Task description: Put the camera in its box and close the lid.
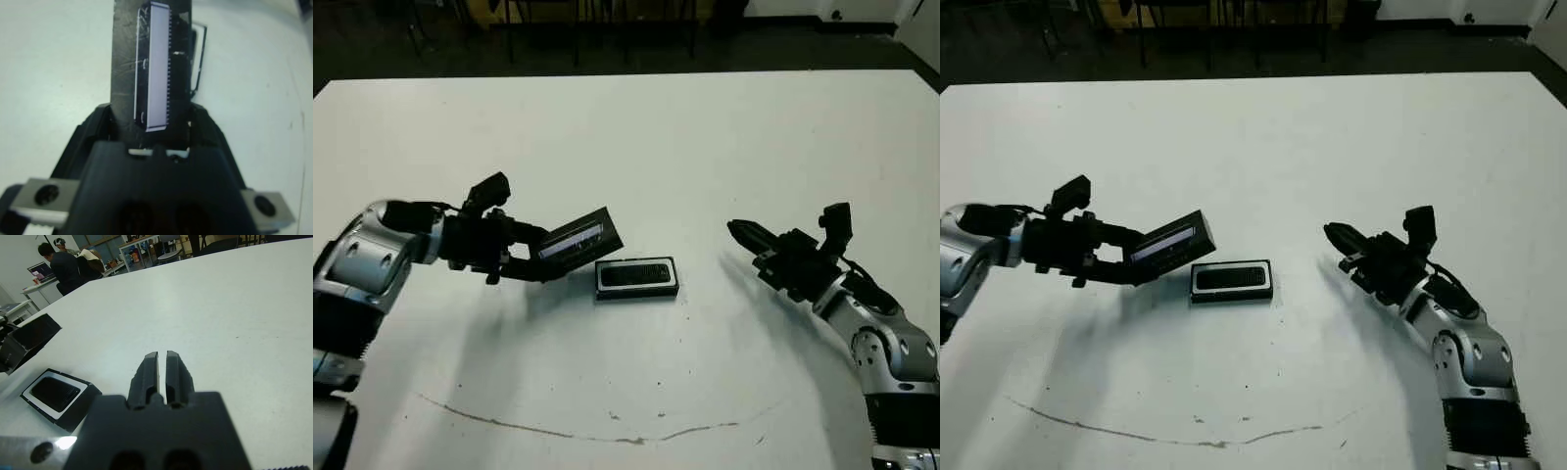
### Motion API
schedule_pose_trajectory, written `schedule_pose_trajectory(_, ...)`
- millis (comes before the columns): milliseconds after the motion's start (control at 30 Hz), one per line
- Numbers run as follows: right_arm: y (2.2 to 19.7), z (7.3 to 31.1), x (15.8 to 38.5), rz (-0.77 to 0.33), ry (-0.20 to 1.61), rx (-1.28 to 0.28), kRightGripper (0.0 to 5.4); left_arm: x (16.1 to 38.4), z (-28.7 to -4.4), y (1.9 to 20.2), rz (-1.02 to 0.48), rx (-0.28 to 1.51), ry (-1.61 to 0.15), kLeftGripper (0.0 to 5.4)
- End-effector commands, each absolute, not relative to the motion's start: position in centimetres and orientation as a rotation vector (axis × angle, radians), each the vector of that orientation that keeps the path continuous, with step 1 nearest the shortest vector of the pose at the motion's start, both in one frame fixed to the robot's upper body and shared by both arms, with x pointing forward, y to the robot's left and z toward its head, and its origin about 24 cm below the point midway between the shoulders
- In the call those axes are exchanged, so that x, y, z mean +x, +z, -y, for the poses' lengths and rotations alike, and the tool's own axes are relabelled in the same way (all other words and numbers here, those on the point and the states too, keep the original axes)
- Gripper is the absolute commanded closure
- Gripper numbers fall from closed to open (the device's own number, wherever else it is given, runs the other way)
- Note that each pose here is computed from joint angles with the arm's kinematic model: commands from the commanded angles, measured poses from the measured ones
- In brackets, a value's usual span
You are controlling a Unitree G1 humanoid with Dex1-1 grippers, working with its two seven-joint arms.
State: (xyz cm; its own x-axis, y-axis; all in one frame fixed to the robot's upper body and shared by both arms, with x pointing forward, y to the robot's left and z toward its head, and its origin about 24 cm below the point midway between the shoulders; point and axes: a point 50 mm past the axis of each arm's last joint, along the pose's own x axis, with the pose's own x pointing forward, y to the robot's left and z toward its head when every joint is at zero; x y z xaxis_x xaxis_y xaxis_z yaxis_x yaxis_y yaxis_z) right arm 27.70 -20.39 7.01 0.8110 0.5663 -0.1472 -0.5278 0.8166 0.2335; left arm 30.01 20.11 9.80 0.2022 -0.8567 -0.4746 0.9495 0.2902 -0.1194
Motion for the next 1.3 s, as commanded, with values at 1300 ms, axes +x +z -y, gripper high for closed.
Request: schedule_pose_trajectory(1300, 6.3, 20.8, 26.9, -0.217, 0.555, 0.141, 5.40, 29.4, -16.3, 6.6, -0.700, 0.235, -1.440, 2.74)
